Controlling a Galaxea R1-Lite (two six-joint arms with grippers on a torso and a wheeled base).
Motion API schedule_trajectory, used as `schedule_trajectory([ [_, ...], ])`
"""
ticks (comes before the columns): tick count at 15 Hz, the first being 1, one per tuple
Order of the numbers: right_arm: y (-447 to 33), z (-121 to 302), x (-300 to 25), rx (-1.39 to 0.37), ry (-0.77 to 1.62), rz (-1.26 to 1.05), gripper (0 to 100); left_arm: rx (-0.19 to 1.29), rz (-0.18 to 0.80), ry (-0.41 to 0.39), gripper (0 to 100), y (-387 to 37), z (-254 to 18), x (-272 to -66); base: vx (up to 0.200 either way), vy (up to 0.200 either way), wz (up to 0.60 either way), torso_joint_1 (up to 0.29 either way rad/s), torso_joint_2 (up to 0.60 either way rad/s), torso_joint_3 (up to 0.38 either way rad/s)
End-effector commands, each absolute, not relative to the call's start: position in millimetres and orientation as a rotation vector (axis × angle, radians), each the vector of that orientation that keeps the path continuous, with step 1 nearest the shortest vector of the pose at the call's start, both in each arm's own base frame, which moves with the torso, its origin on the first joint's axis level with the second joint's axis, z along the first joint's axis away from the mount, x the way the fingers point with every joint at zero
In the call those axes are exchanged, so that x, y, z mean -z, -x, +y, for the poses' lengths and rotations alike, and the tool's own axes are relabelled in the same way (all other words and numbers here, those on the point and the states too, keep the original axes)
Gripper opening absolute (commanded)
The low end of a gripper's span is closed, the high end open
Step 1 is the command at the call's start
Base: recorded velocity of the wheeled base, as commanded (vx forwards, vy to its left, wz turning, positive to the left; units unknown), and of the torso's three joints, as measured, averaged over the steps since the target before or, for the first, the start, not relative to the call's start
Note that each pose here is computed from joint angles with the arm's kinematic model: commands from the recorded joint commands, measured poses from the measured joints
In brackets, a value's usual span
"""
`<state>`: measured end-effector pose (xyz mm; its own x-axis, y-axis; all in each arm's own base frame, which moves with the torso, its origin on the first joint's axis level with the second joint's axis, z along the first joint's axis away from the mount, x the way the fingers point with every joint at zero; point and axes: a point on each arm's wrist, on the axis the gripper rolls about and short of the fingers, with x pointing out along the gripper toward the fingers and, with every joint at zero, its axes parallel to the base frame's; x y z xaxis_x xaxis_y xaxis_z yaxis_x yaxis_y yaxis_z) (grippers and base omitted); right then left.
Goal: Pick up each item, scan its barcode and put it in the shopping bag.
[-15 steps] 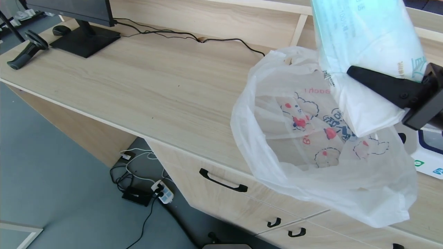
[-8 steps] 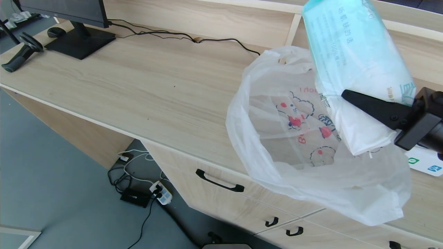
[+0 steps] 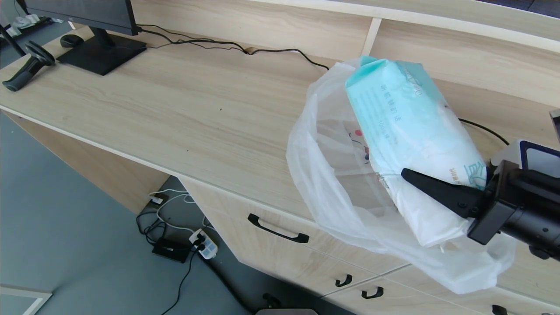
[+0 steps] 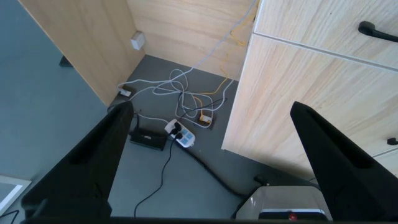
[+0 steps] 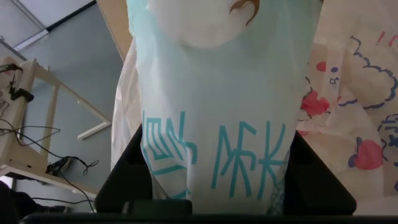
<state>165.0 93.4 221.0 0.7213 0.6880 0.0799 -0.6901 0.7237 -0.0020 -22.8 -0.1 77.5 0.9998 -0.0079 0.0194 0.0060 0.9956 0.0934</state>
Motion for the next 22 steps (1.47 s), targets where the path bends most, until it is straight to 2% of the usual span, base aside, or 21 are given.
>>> schedule_trajectory([
  [1,-177,94,-216,-0.712,-0.009,-0.053,0,0.007,-0.019,-0.094,100,23,0,-78,0.000,0.000,0.00,0.000,0.00,0.000],
  [6,-205,106,-227,-0.649,0.150,-0.127,0,0.008,-0.020,-0.094,100,23,0,-78,0.000,0.000,0.00,0.000,0.00,0.000],
  [14,-201,93,-202,-0.548,0.202,-0.034,0,0.007,-0.020,-0.092,100,23,0,-78,0.000,0.000,0.00,0.000,0.00,0.000],
  [18,-200,96,-196,-0.567,0.210,0.006,0,0.007,-0.020,-0.092,100,23,0,-78,0.000,0.000,0.00,0.000,0.00,0.000],
  [19,-198,98,-193,-0.581,0.212,0.016,100,0.007,-0.020,-0.092,100,23,0,-78,0.000,0.000,0.00,0.000,0.00,0.000],
  [22,-198,99,-193,-0.585,0.210,0.016,100,0.007,-0.020,-0.092,100,23,0,-78,0.000,0.000,0.00,0.000,0.00,0.000],
])
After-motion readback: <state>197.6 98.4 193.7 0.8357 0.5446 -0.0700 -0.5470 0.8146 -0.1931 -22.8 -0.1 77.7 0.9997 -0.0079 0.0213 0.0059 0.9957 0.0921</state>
